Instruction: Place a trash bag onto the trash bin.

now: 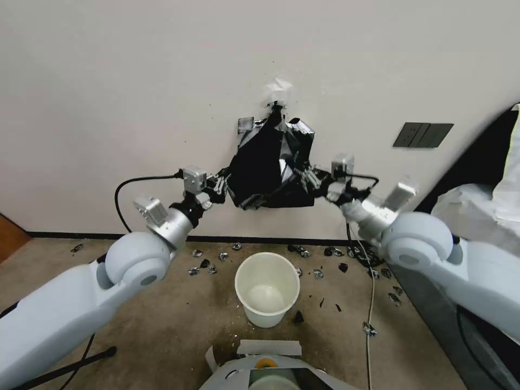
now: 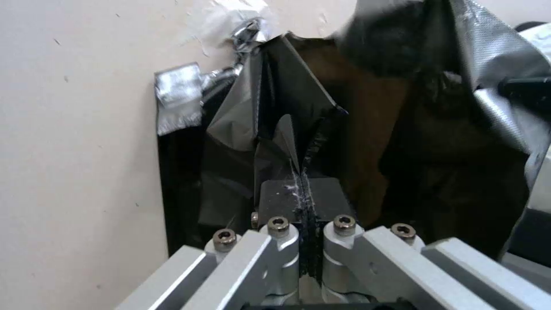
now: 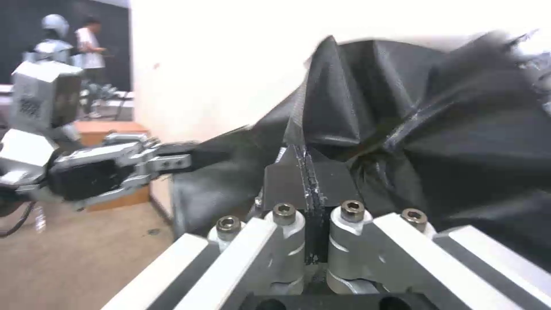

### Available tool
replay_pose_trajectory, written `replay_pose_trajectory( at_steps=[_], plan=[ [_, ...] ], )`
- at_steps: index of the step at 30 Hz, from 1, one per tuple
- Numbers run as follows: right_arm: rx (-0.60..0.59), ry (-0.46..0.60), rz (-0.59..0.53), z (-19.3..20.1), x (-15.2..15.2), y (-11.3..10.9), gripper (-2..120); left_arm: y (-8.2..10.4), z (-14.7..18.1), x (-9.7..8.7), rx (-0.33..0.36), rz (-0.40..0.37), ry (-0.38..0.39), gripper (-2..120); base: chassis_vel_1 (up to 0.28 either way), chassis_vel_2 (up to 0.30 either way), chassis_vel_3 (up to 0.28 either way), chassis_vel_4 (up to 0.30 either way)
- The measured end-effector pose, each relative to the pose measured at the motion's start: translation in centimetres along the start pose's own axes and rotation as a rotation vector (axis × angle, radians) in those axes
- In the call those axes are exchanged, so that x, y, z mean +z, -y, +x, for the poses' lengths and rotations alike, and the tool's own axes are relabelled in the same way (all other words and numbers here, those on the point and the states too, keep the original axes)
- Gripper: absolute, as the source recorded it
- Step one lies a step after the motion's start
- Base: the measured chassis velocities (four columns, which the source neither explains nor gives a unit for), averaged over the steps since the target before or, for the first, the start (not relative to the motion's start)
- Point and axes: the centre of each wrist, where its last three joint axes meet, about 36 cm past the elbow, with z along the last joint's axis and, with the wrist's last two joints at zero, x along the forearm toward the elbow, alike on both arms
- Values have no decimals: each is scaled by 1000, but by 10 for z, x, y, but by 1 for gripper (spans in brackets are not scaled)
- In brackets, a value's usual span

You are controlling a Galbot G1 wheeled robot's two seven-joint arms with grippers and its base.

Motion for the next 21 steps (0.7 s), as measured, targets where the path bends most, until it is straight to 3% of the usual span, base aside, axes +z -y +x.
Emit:
replay_pose_trajectory(
  at_steps=[7,21],
  plan=[
    [12,-5,-42,8,17,-19,0,10,18,11,-15,27,-29,0,0,0,0,0],
    [118,3,-128,14,54,-33,0,12,10,37,-41,74,-49,0,0,0,0,0]
  ],
)
